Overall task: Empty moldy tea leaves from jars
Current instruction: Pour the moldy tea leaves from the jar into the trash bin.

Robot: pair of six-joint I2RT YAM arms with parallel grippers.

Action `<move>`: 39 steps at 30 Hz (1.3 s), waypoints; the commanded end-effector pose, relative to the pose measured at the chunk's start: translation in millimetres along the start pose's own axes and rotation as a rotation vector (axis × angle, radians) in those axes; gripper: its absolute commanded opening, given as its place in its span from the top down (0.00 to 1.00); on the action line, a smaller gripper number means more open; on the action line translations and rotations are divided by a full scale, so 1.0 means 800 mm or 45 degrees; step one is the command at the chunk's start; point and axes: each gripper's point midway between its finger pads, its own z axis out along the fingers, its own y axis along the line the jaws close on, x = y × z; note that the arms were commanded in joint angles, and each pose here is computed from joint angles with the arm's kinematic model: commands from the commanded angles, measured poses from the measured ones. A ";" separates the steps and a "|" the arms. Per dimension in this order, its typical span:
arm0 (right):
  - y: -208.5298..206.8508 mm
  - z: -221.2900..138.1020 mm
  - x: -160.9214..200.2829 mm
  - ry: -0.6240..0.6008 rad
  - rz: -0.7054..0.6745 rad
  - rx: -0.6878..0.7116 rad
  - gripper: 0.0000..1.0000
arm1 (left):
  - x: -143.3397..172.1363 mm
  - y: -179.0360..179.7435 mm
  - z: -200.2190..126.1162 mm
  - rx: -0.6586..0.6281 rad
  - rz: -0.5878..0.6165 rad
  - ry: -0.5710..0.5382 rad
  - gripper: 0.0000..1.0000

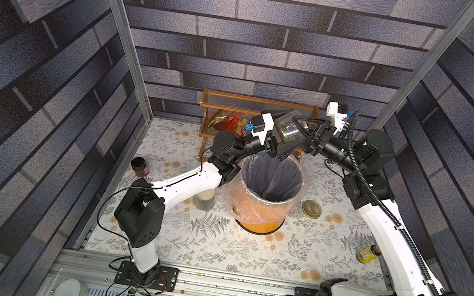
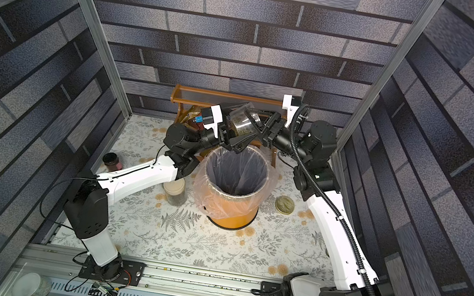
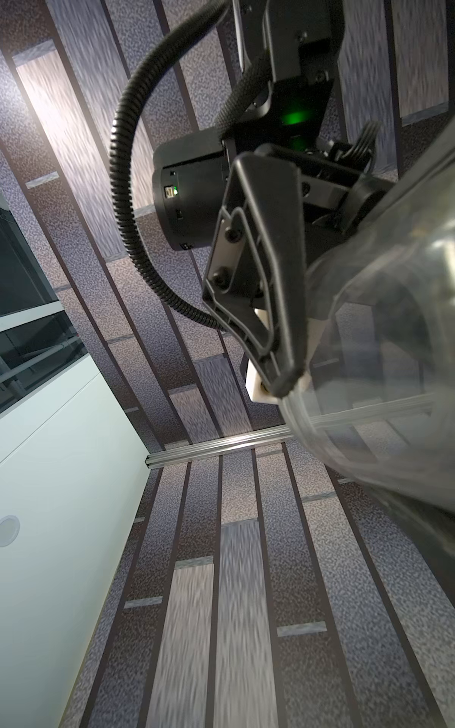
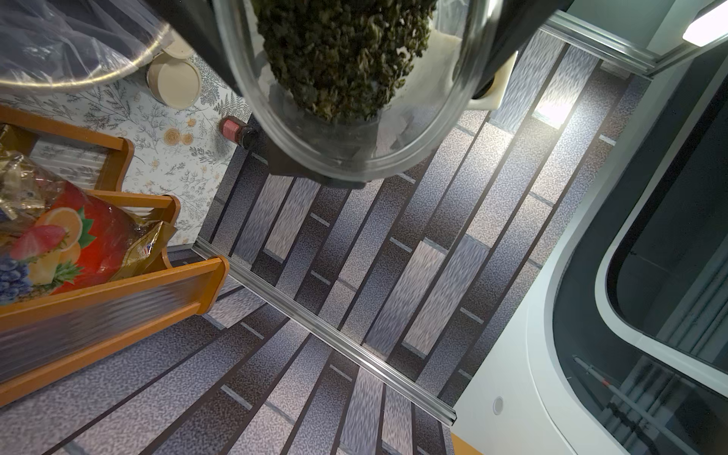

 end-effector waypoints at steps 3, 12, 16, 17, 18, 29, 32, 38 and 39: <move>0.004 0.002 0.006 0.029 -0.008 -0.037 0.19 | -0.027 0.020 -0.010 -0.094 0.037 -0.062 0.30; 0.003 -0.006 0.013 0.041 -0.098 0.004 0.00 | -0.023 0.022 -0.028 -0.133 0.017 0.011 0.39; -0.006 -0.011 0.020 0.060 -0.124 0.057 0.00 | -0.020 0.021 -0.044 -0.155 0.000 0.090 0.39; -0.010 -0.013 0.023 0.065 -0.133 0.076 0.00 | -0.021 0.019 -0.048 -0.161 -0.006 0.109 0.39; -0.014 -0.015 0.025 0.067 -0.139 0.094 0.00 | -0.020 0.018 -0.051 -0.166 -0.009 0.130 0.39; -0.073 -0.056 0.035 0.006 -0.123 0.284 0.00 | 0.014 -0.014 -0.085 -0.171 -0.107 0.427 0.40; -0.088 -0.073 0.033 -0.022 -0.141 0.355 0.00 | 0.026 -0.026 -0.094 -0.166 -0.150 0.529 0.40; -0.116 -0.103 0.035 -0.042 -0.193 0.567 0.00 | 0.060 -0.047 -0.118 -0.189 -0.280 0.779 0.41; -0.121 -0.107 0.037 -0.041 -0.195 0.594 0.00 | 0.065 -0.053 -0.123 -0.183 -0.304 0.825 0.41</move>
